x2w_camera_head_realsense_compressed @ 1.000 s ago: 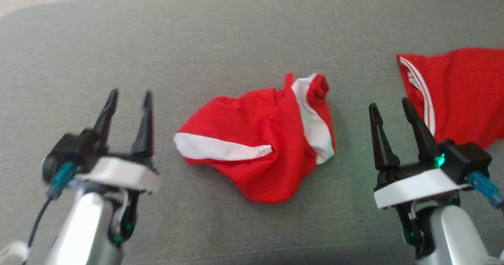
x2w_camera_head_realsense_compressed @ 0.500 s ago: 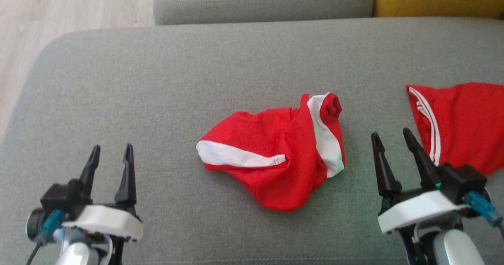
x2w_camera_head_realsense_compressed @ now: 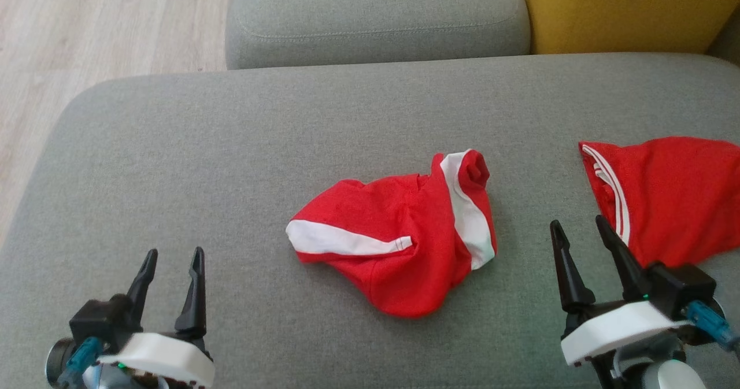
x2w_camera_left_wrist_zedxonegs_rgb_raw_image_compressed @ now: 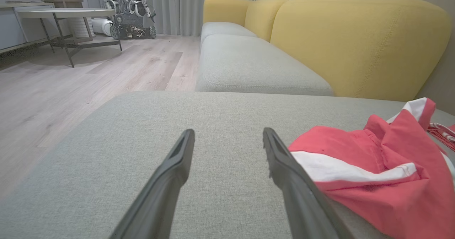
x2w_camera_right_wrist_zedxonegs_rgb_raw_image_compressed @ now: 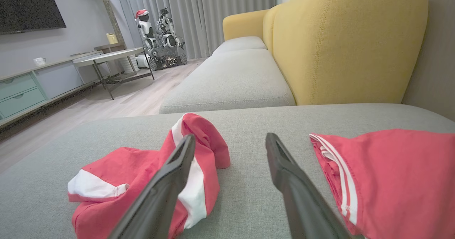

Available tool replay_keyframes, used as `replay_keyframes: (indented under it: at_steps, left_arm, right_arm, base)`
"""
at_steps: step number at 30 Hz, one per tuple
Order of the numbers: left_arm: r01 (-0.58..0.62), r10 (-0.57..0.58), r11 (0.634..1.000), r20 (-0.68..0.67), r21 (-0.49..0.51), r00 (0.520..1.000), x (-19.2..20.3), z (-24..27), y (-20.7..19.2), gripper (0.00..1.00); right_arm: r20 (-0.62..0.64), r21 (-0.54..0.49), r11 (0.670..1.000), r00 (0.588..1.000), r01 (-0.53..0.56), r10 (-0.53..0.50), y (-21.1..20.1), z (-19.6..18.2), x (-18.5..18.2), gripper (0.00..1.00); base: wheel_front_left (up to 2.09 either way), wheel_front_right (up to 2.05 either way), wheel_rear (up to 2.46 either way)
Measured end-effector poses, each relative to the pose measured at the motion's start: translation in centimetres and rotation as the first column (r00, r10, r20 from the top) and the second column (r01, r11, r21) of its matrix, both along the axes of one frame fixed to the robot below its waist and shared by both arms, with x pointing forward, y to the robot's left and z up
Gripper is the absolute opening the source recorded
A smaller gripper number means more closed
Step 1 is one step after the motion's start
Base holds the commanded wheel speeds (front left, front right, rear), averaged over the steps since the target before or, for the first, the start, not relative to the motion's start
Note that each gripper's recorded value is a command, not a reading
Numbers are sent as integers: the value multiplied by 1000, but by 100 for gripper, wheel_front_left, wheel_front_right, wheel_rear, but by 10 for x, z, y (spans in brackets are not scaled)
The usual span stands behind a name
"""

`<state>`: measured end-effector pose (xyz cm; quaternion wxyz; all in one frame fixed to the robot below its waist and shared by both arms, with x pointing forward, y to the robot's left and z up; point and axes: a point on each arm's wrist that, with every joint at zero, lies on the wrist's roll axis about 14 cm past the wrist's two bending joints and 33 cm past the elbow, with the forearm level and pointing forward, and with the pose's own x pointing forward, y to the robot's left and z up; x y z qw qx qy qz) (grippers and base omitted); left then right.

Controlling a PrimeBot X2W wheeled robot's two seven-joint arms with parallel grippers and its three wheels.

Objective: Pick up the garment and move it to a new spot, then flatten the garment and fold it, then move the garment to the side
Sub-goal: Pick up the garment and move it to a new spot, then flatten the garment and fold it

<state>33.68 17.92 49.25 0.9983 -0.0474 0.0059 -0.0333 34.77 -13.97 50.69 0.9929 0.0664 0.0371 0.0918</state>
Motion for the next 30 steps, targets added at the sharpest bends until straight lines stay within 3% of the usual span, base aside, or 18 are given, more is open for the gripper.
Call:
replay_keyframes:
  at_steps: [30]
  left_arm:
    - [16,-15,1000,-28,5,999,-2,-6,-5,100]
  right_arm:
    - [-16,-30,1000,1000,5,-5,-3,-2,-1,100]
  base:
    - [0,0,0]
